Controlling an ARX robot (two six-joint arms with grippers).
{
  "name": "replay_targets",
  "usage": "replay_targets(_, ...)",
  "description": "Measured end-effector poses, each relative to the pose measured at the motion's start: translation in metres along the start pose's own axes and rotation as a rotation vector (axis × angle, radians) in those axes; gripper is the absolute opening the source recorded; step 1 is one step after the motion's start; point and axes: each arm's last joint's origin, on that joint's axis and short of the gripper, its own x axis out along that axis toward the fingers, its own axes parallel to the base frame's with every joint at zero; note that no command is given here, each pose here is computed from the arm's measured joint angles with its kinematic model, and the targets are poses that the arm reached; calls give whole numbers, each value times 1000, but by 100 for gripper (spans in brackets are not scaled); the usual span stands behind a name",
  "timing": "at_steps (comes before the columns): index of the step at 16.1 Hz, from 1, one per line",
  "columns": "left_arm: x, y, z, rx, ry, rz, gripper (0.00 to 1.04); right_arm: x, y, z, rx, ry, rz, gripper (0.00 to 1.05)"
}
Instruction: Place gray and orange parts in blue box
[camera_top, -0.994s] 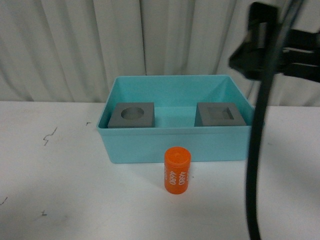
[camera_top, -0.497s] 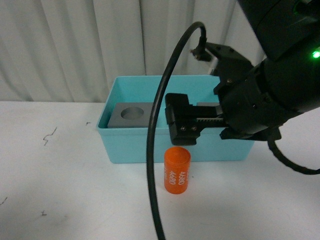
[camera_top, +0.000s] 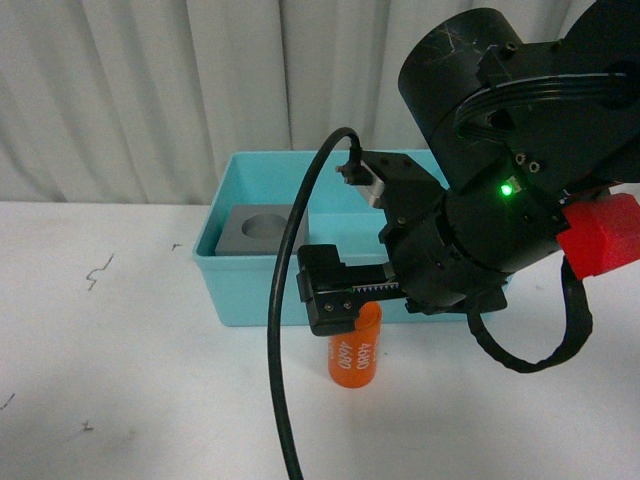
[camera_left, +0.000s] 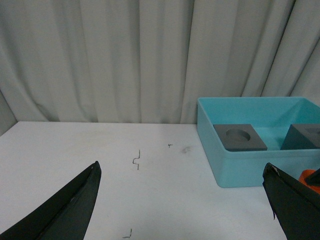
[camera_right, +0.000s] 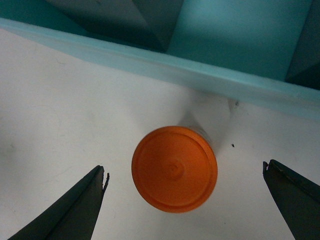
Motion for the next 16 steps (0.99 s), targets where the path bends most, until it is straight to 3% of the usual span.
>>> replay_targets(9, 0, 0, 0, 0, 0, 0, 98, 25, 6, 4, -53, 30, 31, 96)
replay_targets(13, 0, 0, 0, 0, 0, 0, 98, 27, 2, 4, -50, 28, 22, 55)
replay_targets(14, 0, 0, 0, 0, 0, 0, 98, 26, 3, 5, -54, 24, 18, 49)
replay_targets(16, 0, 0, 0, 0, 0, 0, 98, 23, 4, 5, -63, 24, 19, 49)
